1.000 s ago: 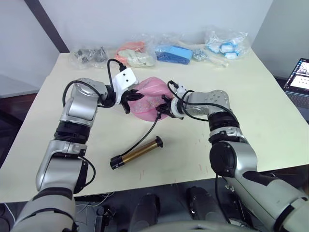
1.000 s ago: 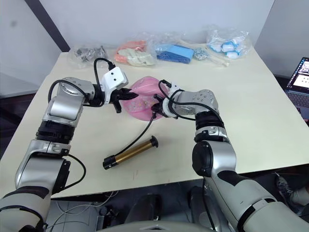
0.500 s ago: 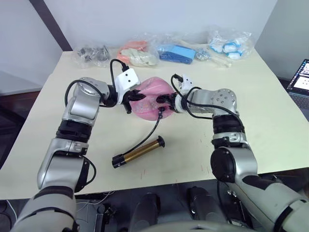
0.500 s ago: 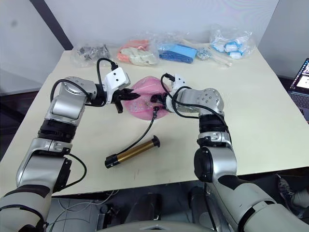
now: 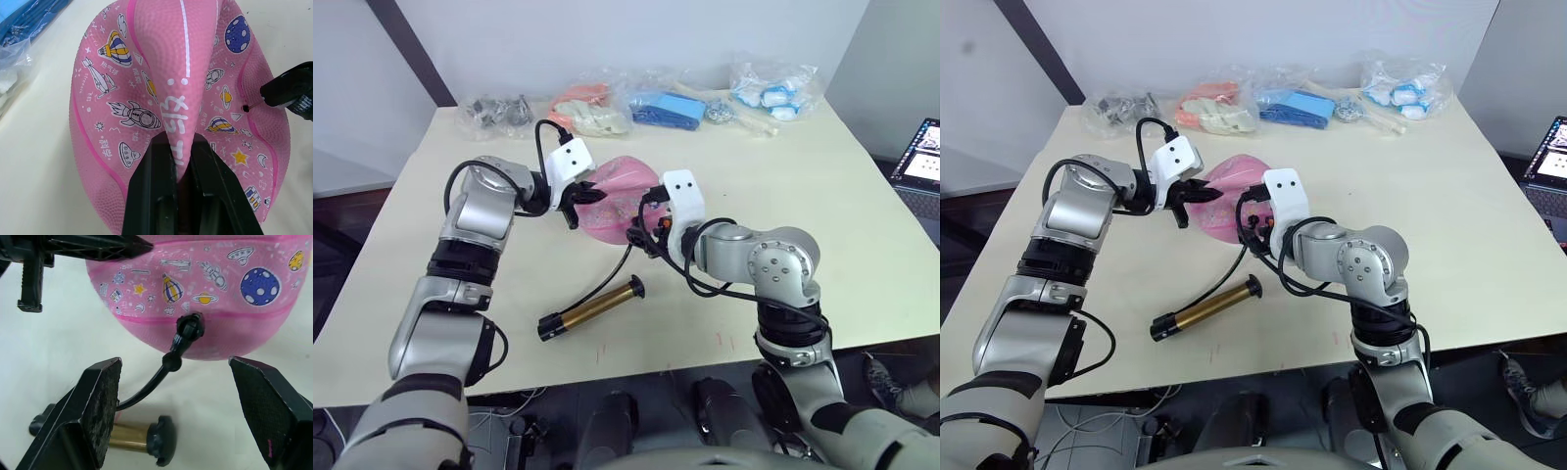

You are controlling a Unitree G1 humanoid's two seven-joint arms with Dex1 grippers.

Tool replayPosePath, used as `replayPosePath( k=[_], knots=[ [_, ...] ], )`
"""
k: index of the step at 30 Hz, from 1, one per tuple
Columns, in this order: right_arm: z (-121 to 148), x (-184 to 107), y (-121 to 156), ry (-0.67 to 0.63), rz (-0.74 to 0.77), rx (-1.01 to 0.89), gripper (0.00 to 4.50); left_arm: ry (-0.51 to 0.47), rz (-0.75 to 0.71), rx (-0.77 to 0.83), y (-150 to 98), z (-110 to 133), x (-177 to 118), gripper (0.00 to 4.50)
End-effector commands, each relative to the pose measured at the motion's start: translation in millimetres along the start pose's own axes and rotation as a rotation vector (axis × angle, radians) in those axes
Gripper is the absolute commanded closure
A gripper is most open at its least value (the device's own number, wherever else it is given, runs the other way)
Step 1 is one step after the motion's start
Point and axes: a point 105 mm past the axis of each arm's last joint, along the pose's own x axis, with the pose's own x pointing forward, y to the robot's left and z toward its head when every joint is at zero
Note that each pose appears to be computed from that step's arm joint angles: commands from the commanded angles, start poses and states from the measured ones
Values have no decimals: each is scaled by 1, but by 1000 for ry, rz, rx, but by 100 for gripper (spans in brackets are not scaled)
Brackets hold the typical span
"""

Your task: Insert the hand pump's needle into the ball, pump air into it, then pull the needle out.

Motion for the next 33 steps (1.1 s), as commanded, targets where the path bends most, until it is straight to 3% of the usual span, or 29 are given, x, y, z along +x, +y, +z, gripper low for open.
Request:
replayPosePath(
  k=[1,7,10,24,33],
  knots=[
    [14,3,3,-74,-36,53,82,114,-56,-45,-14,-32,10,450],
    [18,13,2,-83,-45,101,82,119,-58,-35,-13,-32,9,450],
    [23,16,10,-93,-14,109,156,121,-59,-34,-13,-32,9,450],
    [35,13,39,-127,147,109,156,124,-58,-42,-15,-34,8,450],
    [30,12,39,-94,171,69,156,125,-59,-41,-15,-35,8,450]
  ],
)
